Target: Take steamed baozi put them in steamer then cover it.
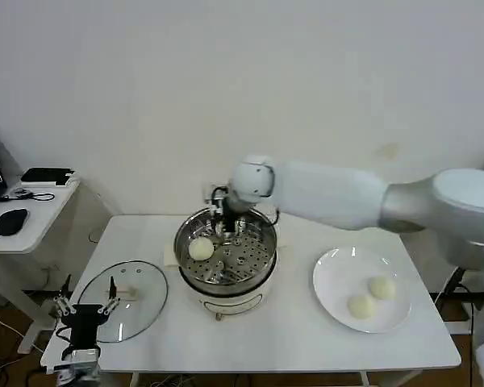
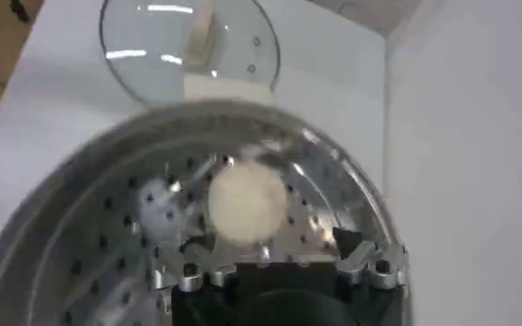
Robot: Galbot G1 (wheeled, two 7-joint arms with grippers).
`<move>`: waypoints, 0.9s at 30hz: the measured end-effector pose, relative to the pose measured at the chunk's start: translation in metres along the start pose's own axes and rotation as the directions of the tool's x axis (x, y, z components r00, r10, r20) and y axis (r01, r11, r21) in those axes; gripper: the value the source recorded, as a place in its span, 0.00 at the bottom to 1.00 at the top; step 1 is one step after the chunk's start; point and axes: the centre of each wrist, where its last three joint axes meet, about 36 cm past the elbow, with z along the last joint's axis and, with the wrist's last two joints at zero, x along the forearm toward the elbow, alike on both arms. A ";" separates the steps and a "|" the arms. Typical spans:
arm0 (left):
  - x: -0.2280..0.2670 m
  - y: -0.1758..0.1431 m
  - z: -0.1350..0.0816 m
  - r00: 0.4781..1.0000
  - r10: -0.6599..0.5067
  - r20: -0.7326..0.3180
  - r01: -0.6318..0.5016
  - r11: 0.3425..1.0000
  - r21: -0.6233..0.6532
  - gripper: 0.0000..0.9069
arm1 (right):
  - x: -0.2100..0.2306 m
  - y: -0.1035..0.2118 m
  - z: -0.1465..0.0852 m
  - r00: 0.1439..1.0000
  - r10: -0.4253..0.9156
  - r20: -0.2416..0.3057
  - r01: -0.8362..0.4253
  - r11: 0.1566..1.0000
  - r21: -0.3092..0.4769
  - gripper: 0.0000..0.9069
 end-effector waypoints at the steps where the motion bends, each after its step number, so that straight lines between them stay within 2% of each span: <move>1: 0.000 -0.001 -0.001 1.000 0.002 0.001 -0.002 1.000 0.001 1.00 | 0.008 0.001 0.009 1.000 0.006 -0.005 -0.006 1.000 0.005 1.00; 11: 0.006 -0.014 -0.003 0.999 0.038 0.001 -0.038 0.999 -0.005 1.00 | 0.068 0.033 0.111 0.998 0.044 -0.052 -0.042 0.999 0.032 1.00; 17: 0.006 -0.010 0.000 0.999 0.045 -0.003 -0.045 0.999 -0.016 1.00 | 0.098 0.070 0.177 0.995 0.043 -0.088 -0.041 0.999 0.026 1.00; 23: -0.001 0.002 0.002 0.998 0.057 -0.018 -0.057 0.998 -0.016 1.00 | 0.111 0.114 0.237 0.991 0.003 -0.131 0.000 1.000 0.022 1.00; 27: -0.010 0.013 0.000 0.997 0.069 -0.047 -0.067 0.997 0.033 1.00 | 0.111 0.142 0.268 0.988 -0.023 -0.151 0.026 1.000 0.018 1.00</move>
